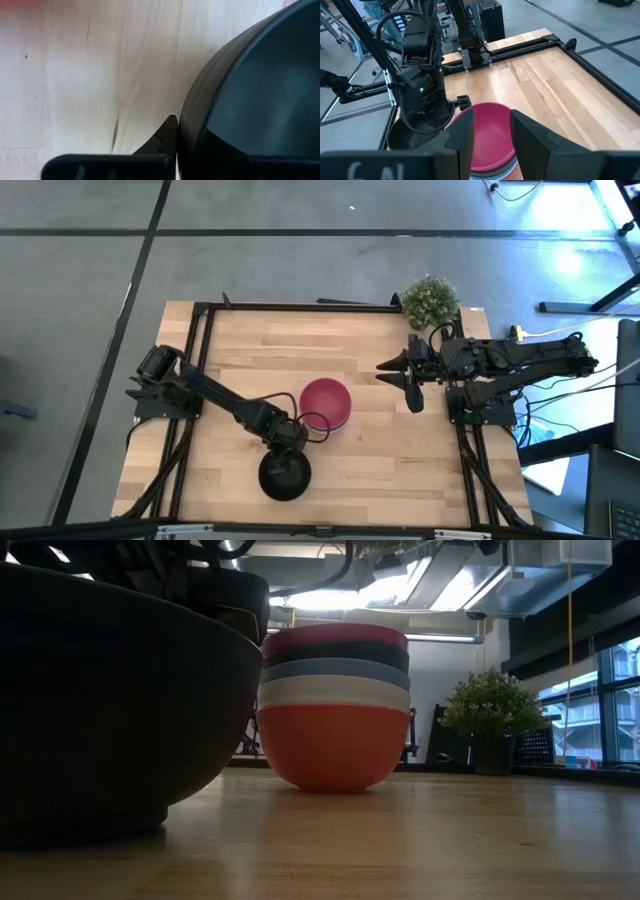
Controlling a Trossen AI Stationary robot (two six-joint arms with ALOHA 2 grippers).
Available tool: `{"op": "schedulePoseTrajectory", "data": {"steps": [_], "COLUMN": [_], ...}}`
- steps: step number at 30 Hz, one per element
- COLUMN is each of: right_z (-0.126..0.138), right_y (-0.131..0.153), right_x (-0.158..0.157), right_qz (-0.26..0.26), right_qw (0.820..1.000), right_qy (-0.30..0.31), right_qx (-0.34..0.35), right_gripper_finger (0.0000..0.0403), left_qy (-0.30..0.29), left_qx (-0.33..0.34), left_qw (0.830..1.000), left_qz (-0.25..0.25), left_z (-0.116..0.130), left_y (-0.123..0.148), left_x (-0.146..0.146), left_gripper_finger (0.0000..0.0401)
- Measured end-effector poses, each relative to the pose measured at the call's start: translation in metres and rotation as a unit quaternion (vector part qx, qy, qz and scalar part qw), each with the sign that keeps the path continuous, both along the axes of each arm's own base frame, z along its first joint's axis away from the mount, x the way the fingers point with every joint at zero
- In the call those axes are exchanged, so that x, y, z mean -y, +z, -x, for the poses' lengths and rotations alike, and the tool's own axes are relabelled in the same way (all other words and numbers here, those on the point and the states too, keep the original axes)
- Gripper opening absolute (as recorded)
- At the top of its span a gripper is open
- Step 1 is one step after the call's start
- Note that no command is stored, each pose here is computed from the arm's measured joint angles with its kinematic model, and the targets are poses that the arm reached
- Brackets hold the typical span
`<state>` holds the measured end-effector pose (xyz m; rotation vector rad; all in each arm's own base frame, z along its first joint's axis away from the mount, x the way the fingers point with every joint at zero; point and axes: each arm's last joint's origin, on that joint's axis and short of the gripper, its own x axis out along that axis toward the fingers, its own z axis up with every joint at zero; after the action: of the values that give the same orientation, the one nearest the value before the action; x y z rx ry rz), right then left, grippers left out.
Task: Nest bowls inside each other
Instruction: Stack the black bowl on top of the pink bowl
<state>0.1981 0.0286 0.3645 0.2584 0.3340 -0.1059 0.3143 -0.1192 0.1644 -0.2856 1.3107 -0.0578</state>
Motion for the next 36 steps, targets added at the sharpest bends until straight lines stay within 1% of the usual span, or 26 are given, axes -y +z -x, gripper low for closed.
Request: {"op": "schedulePoseTrajectory", "data": {"steps": [13,16,19,26,31,36], "right_z": [0.000,0.000,0.000,0.000,0.000,0.000], "right_y": [0.000,0.000,-0.001,-0.001,-0.001,-0.001], "right_x": [0.000,0.001,0.001,0.001,0.001,0.001], "right_qz": [0.007,0.007,0.008,0.012,0.012,0.013], "right_qw": [1.000,1.000,1.000,1.000,1.000,1.000], "right_qy": [-0.007,-0.007,-0.007,-0.005,-0.005,-0.005], "right_qx": [0.000,0.000,-0.003,-0.006,-0.006,-0.006], "right_gripper_finger": [0.0126,0.0126,0.0126,0.0126,0.0126,0.0126], "left_qy": [0.009,0.005,0.006,0.020,0.040,0.057], "left_qx": [-0.001,0.004,0.023,0.084,0.131,0.190], "left_qw": [1.000,1.000,1.000,0.996,0.990,0.980], "left_qz": [0.001,0.002,0.008,0.025,0.036,0.035], "left_z": [-0.004,-0.002,0.001,0.010,0.020,0.038], "left_y": [0.000,0.006,0.018,0.058,0.087,0.121], "left_x": [-0.012,-0.013,-0.015,-0.029,-0.046,-0.065], "left_gripper_finger": [0.0003,0.0002,0.0002,0.0002,0.0002,0.0002]}}
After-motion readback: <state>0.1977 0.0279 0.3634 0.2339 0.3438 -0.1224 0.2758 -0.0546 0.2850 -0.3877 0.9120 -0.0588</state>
